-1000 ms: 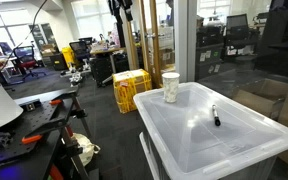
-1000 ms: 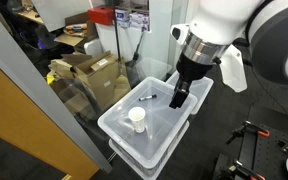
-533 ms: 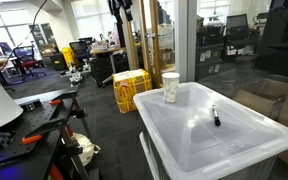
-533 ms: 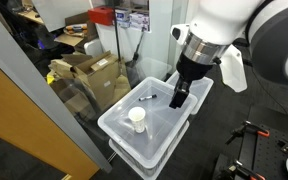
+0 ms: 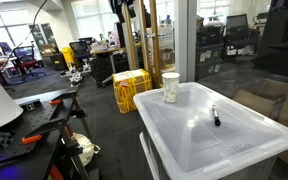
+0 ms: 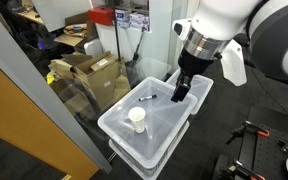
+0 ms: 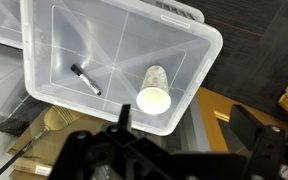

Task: Pick up the pen from the top of the large container and put it in the white cup.

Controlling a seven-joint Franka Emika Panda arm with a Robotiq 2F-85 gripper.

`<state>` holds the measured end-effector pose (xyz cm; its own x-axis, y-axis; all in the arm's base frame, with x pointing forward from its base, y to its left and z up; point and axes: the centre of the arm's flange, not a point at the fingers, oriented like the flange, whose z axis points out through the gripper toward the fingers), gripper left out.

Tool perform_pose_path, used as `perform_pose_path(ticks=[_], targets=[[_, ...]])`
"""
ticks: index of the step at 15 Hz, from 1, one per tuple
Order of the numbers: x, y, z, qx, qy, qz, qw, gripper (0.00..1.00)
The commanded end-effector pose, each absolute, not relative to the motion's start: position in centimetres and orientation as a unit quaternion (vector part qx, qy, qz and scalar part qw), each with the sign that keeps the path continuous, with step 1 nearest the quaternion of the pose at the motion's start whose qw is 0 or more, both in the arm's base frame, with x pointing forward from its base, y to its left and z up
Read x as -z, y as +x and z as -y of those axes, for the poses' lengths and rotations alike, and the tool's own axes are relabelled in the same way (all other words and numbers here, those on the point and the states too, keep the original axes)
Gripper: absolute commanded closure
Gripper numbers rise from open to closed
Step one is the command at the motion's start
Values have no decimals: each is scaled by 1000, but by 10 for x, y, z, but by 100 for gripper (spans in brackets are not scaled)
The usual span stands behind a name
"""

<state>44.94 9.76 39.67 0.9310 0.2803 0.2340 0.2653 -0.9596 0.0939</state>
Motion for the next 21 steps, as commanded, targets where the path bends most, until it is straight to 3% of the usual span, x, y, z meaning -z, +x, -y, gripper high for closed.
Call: perform_pose_path(ticks=[1, 13, 21], targets=[[-417, 444, -60, -142, 975, -165, 54, 0], [-438, 446, 104, -148, 934, -316, 76, 0], [-401, 464, 142, -148, 917, -361, 85, 0]])
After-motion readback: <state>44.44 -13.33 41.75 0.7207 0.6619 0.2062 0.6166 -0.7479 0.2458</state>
